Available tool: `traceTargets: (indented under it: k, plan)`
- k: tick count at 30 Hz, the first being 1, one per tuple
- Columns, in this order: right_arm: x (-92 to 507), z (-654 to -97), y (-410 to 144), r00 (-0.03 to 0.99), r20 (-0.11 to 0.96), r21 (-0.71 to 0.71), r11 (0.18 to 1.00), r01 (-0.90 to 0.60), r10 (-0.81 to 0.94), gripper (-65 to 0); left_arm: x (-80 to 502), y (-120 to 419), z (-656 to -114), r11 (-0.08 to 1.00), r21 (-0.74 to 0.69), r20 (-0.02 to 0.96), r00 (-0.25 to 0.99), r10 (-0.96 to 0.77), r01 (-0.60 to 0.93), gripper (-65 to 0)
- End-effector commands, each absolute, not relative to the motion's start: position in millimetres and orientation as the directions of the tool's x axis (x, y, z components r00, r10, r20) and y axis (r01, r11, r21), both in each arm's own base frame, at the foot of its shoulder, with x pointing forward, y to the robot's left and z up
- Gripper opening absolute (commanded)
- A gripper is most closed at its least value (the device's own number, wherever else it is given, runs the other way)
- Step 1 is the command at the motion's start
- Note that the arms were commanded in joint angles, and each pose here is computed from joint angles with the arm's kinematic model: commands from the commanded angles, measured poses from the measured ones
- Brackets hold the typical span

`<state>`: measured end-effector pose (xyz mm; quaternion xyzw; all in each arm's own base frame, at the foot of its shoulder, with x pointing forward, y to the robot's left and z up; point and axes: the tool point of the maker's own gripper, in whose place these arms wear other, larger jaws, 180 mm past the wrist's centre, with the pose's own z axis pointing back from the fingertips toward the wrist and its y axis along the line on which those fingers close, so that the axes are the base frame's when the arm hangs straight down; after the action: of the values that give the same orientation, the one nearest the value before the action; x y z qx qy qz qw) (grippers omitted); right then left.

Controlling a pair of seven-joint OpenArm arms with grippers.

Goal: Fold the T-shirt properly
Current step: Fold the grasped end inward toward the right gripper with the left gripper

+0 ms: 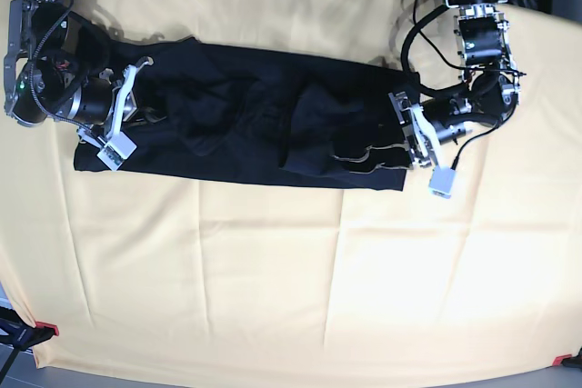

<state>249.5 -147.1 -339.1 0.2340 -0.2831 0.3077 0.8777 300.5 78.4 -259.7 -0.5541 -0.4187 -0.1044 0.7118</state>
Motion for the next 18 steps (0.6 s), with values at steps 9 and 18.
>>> traceTargets:
  k: [9,18]
  plan:
    - [259,-325,-147,0.615,0.685,0.217,0.697,-0.684,0.390,-65.0,323,150,-226,0.529,-0.583,0.813,0.453,0.367,0.617,-39.8]
    - [264,-320,-146,0.599,0.709,0.213,0.697,-0.685,0.373,-65.0,309,94,-296,0.573,-0.567,0.776,0.617,0.130,0.592,-65.0]
